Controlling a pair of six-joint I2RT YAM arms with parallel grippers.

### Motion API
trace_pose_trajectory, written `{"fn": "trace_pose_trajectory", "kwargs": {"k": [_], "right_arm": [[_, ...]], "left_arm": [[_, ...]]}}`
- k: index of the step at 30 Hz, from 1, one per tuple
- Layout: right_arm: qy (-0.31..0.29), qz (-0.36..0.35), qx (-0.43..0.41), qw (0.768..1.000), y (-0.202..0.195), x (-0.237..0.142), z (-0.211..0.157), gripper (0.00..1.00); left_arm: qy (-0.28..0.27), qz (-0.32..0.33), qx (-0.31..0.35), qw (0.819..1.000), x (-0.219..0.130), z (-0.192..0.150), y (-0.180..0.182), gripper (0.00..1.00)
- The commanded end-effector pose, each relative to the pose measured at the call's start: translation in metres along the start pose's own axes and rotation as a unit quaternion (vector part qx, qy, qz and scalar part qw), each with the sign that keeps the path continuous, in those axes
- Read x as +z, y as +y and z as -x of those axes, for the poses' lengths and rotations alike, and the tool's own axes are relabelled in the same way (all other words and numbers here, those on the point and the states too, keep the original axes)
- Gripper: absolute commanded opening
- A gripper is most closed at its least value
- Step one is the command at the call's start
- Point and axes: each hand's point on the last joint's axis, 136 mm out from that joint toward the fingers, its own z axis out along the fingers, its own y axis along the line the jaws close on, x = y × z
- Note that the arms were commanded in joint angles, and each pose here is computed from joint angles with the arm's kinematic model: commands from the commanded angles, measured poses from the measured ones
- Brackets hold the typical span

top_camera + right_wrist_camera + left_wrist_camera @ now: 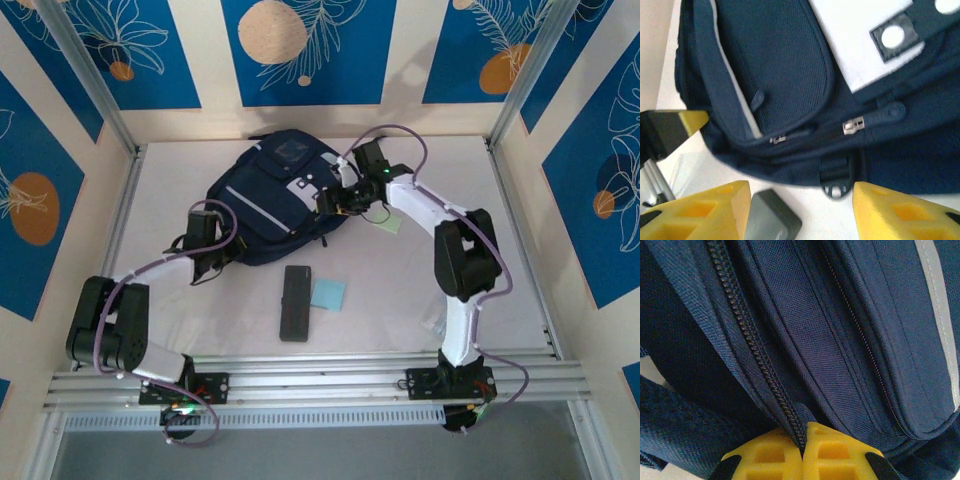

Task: Pack the student bag
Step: Zip the student bag at the top-center of the table, then rotate the student bag at the top-center of the table.

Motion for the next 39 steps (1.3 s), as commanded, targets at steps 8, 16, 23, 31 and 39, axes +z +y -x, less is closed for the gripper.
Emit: {"fn": "trace_pose_trajectory", "kwargs": {"k": [8,16,23,31,39], "right_arm": [[-0.011,-0.065,0.047,0.997,-0.048,0.043,0.007,0.61],[-0.012,-0.048,0.071,0.996,-0.051,0.066,0.003,0.70],[-0.039,0.064,0.045,0.996,-0.005,0.078,0.005,0.59],[-0.028,0.146,-0.005,0.989,0.053,0.060,-0.015,0.54],[-0.059,0.053,0.006,0.997,0.021,0.044,-0.004,0.64]], "left_arm": [[-0.006,0.058,0.041,0.997,0.006,0.008,0.022,0.00],[-0.014,0.051,0.046,0.998,0.007,0.018,0.014,0.00],[-0.018,0.060,0.061,0.996,0.012,0.033,0.011,0.00],[-0.031,0.072,0.074,0.994,0.021,0.068,0.012,0.00],[-0.025,0.058,0.069,0.996,0.033,0.085,0.003,0.00]]}}
